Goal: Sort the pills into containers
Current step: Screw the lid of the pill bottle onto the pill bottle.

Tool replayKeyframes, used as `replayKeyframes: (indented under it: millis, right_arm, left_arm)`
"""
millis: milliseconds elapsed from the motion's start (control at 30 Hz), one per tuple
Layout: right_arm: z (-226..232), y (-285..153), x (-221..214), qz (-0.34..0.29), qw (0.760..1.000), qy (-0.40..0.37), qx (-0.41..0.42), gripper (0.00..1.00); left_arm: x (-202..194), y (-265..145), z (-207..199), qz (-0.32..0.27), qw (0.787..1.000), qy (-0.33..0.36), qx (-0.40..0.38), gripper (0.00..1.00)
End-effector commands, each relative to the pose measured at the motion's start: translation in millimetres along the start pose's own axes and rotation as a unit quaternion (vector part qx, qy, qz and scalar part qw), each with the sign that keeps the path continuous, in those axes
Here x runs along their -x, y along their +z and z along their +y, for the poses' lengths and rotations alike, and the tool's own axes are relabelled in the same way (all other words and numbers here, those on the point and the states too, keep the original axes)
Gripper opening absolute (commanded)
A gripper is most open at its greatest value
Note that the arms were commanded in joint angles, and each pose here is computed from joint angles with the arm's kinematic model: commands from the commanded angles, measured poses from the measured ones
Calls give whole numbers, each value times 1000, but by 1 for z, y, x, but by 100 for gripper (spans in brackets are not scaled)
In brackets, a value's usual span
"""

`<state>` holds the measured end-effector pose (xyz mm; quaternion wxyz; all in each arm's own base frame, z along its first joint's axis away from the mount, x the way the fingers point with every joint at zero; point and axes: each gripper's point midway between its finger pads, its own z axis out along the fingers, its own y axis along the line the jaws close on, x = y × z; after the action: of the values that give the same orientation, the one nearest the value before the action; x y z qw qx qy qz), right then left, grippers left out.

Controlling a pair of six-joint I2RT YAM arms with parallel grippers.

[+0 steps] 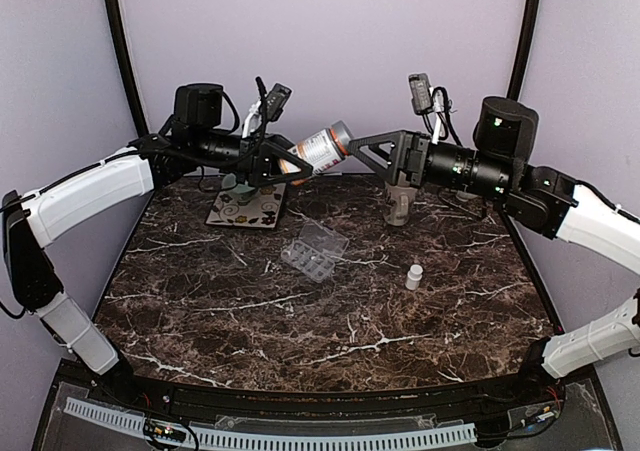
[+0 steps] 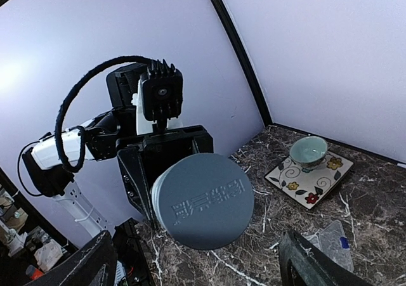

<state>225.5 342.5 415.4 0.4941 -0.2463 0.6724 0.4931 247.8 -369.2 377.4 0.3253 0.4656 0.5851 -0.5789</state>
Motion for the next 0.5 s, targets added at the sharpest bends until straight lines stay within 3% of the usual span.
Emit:
replayKeyframes:
  millis: [0,467]
  right_arm:
    - [12,0,17,-21,1000,-15,16,89]
    - [16,15,18,-11,999,-15,31,85]
  left_arm:
    - [20,-5,-21,-13,999,20,-46,0]
    - [16,-1,-19,-5,998,1,-67,0]
